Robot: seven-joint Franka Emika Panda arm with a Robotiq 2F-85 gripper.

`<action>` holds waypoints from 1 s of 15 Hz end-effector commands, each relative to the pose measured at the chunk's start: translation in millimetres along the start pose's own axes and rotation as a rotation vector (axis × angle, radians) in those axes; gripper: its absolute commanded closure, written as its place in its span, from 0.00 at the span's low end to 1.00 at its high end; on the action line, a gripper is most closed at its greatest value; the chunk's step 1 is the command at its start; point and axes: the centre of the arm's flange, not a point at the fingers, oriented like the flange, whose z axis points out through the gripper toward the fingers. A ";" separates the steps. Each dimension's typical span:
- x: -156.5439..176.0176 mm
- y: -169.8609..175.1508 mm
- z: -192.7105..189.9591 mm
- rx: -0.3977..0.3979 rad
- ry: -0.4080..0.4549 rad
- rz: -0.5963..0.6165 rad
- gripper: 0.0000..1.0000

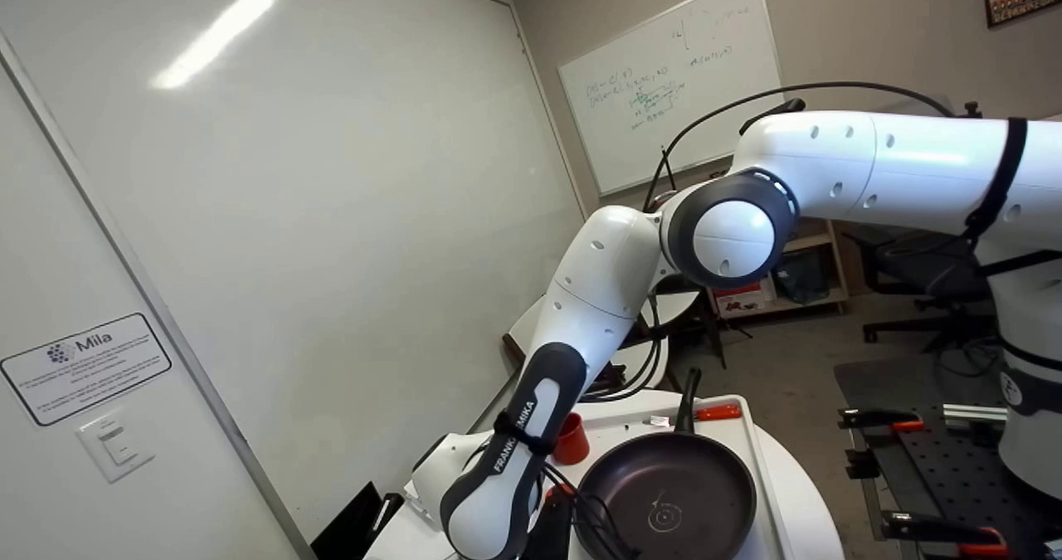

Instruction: Use the napkin on the top to wipe the pan

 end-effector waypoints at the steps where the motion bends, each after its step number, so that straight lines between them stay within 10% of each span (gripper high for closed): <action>1: -3.7 -0.7 1.5 -0.026 0.018 0.021 0.99; 15: -62.0 -39.7 -86.4 -0.089 0.030 -0.051 0.96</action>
